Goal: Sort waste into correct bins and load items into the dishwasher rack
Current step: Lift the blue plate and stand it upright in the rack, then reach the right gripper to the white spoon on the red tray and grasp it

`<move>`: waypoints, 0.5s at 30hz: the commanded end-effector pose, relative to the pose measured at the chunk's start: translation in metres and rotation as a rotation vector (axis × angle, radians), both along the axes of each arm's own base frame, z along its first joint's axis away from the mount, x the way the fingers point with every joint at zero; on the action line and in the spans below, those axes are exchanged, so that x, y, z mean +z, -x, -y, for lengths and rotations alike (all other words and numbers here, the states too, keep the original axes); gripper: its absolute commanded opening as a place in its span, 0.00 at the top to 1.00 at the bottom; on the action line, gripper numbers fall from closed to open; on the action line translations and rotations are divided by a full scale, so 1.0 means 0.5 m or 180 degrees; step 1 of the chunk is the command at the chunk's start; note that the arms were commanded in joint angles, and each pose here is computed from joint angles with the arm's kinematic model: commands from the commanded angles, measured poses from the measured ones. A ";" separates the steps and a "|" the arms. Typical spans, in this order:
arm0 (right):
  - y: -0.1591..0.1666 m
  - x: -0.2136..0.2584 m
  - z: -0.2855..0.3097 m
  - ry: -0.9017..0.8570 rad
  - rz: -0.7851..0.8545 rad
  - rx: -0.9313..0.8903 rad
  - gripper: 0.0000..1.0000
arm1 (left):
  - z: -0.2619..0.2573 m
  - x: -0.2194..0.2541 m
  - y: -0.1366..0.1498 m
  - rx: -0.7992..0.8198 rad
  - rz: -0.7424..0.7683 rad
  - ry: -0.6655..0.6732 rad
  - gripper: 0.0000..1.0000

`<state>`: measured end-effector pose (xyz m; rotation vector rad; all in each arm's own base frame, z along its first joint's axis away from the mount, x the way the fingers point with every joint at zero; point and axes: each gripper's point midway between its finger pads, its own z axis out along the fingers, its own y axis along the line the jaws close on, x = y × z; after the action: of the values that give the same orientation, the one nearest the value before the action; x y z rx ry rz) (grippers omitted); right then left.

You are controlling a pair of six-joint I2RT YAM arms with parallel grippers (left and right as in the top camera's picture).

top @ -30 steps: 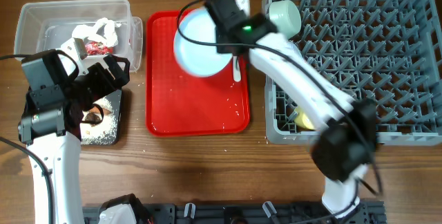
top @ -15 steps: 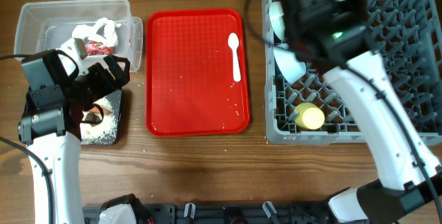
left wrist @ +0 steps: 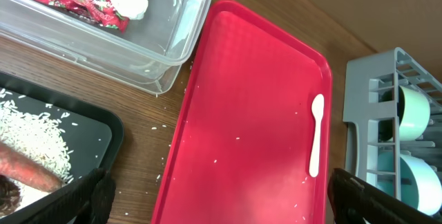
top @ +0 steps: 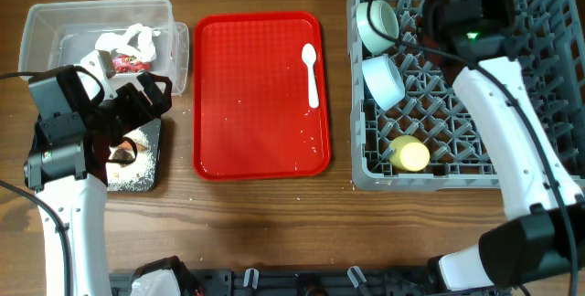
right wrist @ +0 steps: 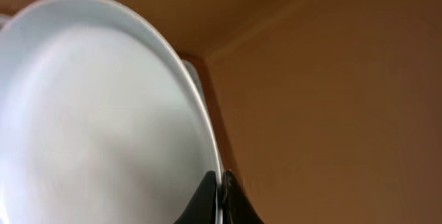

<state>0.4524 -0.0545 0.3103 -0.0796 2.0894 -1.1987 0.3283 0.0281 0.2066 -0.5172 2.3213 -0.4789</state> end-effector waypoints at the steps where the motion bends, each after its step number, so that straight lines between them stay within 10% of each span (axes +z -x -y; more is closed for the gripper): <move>1: -0.032 -0.077 -0.012 0.0374 -0.0628 0.0286 0.96 | 0.006 0.014 -0.006 -0.0091 0.0073 -0.0027 0.00; 13: -0.068 -0.193 -0.029 0.0245 -0.0845 0.0288 0.96 | 0.006 0.014 -0.006 -0.0091 0.0073 -0.0027 0.00; 15: -0.068 -0.193 -0.031 0.0206 -0.0795 0.0265 0.83 | 0.006 0.014 -0.006 -0.0091 0.0073 -0.0027 0.00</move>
<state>0.4852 -0.0415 0.2173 -0.4121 2.2370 -1.2927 0.3284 0.0282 0.2066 -0.5172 2.3213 -0.4789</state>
